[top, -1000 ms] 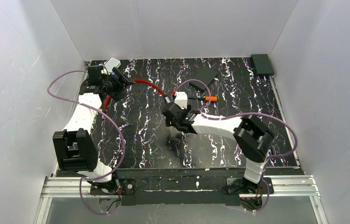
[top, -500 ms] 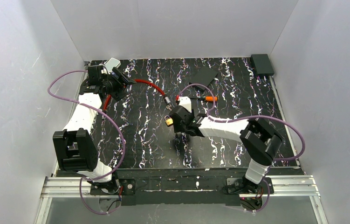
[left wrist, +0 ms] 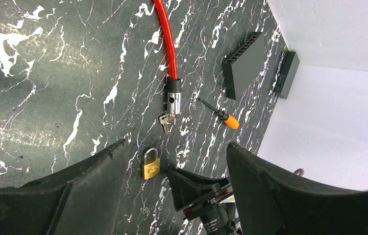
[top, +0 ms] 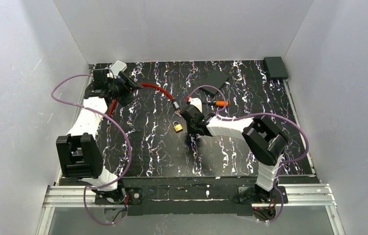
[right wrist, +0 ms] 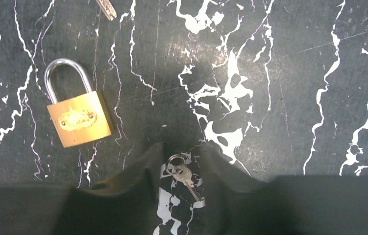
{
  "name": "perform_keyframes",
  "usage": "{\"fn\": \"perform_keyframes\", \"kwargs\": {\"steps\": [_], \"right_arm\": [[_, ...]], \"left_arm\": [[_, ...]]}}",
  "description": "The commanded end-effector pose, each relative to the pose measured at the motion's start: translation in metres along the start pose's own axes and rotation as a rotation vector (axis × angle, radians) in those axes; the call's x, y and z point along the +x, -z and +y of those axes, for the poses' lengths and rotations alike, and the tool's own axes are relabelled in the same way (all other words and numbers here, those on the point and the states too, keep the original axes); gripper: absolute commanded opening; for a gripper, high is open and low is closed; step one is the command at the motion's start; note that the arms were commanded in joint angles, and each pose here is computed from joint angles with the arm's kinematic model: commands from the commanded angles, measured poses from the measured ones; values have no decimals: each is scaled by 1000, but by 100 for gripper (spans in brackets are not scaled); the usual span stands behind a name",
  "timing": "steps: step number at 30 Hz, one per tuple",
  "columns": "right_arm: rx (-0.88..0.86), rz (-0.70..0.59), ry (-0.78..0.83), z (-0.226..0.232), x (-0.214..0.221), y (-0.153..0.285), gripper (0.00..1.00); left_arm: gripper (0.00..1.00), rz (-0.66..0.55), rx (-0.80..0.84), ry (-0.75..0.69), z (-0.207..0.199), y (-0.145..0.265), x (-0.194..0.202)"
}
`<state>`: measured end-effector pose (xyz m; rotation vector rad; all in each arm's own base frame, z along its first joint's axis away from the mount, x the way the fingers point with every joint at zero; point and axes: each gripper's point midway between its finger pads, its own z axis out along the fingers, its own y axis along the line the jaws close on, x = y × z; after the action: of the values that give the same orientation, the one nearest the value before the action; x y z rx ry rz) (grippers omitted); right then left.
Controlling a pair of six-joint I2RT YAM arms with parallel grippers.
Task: Unlock with the key
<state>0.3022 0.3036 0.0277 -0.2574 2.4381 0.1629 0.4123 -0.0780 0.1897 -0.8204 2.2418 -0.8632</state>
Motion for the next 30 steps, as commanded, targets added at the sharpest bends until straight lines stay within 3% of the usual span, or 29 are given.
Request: {"fn": "perform_keyframes", "kwargs": {"steps": [1, 11, 15, 17, 19, 21, 30], "right_arm": [[-20, 41, -6, 3, 5, -5, 30], [-30, 76, -6, -2, 20, 0, 11], [-43, 54, -4, 1, 9, 6, 11], [-45, 52, -7, 3, 5, 9, 20], [-57, 53, -6, 6, 0, 13, 45], [-70, 54, 8, 7, -3, 18, 59], [-72, 85, 69, 2, -3, 33, 61]], "left_arm": [[70, 3, 24, -20, -7, 2, -2], [70, 3, 23, -23, -8, 2, -3], [70, 10, 20, -19, -6, 0, -2], [70, 13, 20, -16, -6, -1, -2], [70, 13, 20, -15, -5, -1, -2], [70, 12, 20, -15, -6, -1, -2], [70, 14, 19, -11, -5, -1, -1]]}}
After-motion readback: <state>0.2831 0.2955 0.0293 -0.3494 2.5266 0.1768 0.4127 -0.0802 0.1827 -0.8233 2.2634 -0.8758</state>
